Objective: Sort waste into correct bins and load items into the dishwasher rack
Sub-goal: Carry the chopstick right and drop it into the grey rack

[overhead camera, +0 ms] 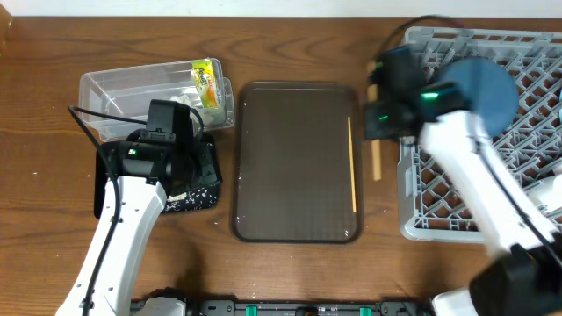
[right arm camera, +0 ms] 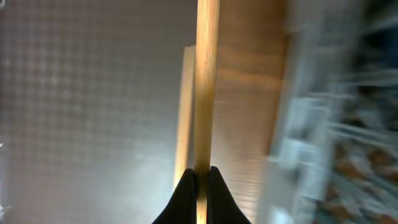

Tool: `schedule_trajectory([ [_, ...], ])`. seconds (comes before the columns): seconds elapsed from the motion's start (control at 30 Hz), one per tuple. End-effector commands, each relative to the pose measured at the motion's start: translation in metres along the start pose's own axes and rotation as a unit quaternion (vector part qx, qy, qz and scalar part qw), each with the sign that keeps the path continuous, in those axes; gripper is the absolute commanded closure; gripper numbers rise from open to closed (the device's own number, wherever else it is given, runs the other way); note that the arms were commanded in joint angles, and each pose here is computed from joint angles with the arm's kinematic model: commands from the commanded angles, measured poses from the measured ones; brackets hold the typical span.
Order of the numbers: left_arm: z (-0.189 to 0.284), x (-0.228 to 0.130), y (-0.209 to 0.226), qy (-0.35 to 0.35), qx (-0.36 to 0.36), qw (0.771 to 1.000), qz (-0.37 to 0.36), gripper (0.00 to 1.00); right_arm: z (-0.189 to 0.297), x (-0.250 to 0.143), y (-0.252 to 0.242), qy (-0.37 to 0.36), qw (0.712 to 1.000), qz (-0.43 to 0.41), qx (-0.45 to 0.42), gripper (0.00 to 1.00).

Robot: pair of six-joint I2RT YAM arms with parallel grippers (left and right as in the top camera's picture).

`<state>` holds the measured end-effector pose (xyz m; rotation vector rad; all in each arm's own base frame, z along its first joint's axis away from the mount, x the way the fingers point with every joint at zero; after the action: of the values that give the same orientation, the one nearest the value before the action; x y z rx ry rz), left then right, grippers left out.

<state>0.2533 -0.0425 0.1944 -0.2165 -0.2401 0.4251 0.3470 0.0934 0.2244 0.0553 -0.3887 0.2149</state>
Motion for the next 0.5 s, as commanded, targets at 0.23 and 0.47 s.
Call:
schedule_trajectory([
  [0.23,0.004,0.003,0.000,-0.007,0.000,1.000,0.002,0.43,-0.026,-0.023,-0.084,0.079,0.996,-0.009,-0.043,0.99],
  [0.47,0.004,0.003,0.000,-0.007,0.000,1.000,0.002,0.43,-0.050,-0.028,-0.089,0.113,0.993,-0.010,-0.039,0.77],
])
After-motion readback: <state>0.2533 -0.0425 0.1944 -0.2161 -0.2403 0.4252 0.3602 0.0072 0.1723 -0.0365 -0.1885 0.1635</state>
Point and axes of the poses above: each gripper's point midway between its finger pads, its own z axis back along the fingers, its own y axis along the line the jaws close on, x = y × z, the point moved 6 cm from there along z, back along the fingers, and after that the axes turned 10 degrees about z, right-handed, at the moved point
